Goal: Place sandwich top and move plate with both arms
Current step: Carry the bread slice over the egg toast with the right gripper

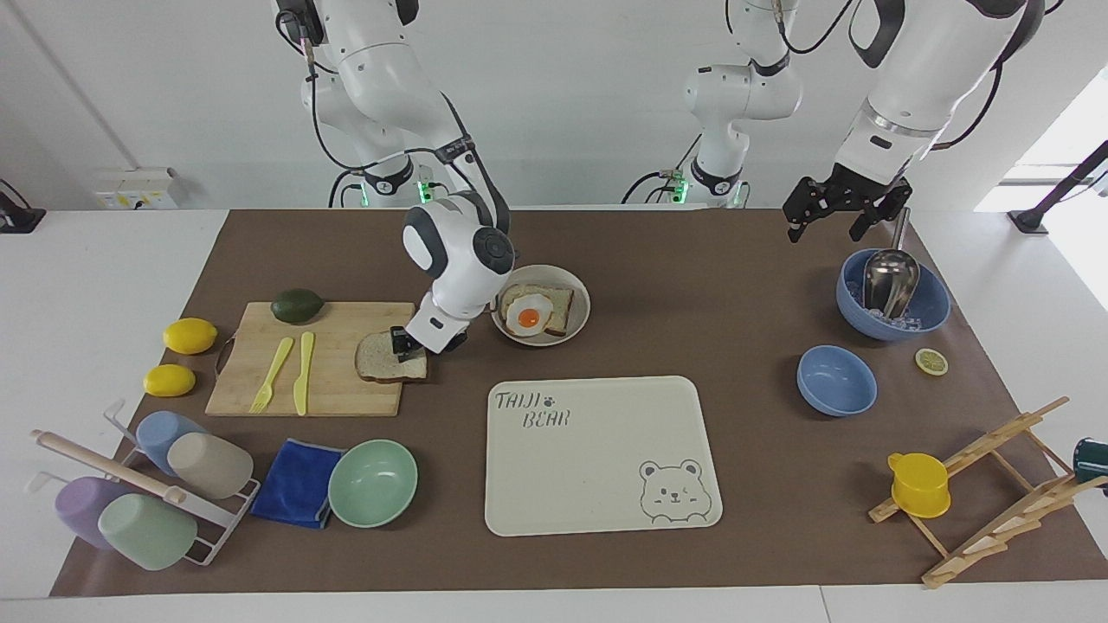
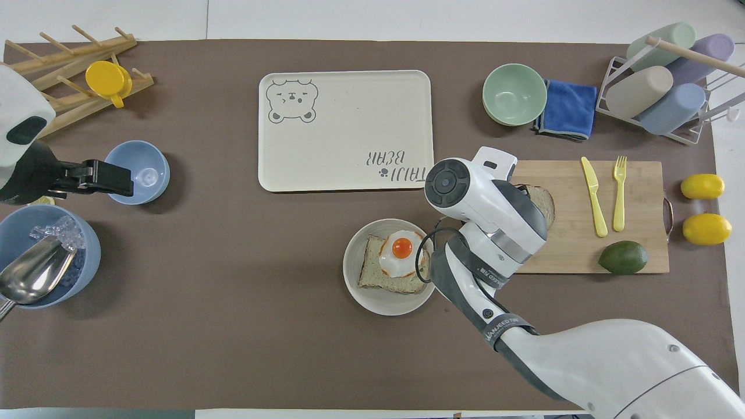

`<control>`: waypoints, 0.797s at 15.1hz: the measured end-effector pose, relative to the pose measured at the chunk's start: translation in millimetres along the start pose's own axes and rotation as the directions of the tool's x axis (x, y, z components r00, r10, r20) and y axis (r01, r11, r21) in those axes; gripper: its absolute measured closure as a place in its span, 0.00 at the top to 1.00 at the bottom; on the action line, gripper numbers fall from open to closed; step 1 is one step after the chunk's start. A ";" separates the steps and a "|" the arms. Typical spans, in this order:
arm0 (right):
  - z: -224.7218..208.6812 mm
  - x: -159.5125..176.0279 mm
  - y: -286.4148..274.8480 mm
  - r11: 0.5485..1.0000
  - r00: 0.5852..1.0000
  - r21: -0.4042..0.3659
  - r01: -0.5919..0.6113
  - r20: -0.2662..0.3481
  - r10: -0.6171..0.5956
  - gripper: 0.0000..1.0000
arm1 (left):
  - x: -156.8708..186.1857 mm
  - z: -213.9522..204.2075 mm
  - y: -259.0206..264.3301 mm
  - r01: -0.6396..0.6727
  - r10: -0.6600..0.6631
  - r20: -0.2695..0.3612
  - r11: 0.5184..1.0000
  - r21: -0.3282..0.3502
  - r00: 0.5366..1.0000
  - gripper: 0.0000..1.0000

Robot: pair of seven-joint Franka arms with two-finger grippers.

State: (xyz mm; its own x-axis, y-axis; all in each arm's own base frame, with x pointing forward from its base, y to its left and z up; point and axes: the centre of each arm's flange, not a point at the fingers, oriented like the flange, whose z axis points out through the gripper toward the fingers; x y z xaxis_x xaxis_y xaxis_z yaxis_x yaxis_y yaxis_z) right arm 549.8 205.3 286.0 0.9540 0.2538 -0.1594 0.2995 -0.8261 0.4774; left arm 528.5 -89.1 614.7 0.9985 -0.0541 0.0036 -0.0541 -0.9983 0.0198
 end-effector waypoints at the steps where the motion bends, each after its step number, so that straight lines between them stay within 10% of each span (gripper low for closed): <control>1: -1.6 -0.5 1.8 1.000 1.000 -0.005 -0.001 0.001 0.001 0.26 | 0.0 0.0 0.0 0.000 0.000 0.000 1.000 0.000 1.000 1.00; 12: -151.0 -50.3 -164.7 0.999 0.996 0.006 0.053 -0.074 -0.052 0.09 | 0.0 0.0 0.0 0.000 0.000 0.000 1.000 0.000 1.000 1.00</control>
State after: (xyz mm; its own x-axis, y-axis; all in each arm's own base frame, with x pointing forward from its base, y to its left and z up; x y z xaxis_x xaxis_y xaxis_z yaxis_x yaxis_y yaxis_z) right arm 454.1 404.6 345.9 0.9352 0.3332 -0.1199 0.3496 -0.8146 0.4628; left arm 528.5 -89.1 614.7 0.9985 -0.0541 0.0036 -0.0541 -0.9983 0.0198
